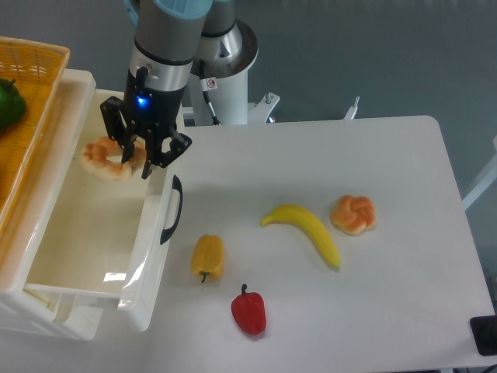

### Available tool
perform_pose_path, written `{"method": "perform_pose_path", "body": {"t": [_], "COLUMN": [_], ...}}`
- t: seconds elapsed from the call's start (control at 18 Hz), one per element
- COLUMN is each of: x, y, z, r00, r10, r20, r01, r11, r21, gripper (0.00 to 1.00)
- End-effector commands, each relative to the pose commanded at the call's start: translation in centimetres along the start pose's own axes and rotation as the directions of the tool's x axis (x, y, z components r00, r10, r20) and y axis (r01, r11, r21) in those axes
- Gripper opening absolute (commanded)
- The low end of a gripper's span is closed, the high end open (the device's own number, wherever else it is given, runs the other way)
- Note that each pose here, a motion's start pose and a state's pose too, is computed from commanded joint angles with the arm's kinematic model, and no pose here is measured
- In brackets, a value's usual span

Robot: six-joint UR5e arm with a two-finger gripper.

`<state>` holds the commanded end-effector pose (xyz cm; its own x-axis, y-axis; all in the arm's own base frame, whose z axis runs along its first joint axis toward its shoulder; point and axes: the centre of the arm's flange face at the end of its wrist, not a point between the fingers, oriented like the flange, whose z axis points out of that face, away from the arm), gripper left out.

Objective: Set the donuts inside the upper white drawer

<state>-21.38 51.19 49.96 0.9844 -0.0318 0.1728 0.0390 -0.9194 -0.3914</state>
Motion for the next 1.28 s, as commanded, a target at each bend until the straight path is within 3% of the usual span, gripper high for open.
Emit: {"method": "perform_pose_path", "body": {"t": [1.28], "x": [0.03], "y": [-0.22], "z": [-0.59], "r00": [1.0], "r10": [0.011], "r20": [0.01], "r01": [-0.011], "r11": [1.0], "r21": [0.012], "gripper": [0.54]}}
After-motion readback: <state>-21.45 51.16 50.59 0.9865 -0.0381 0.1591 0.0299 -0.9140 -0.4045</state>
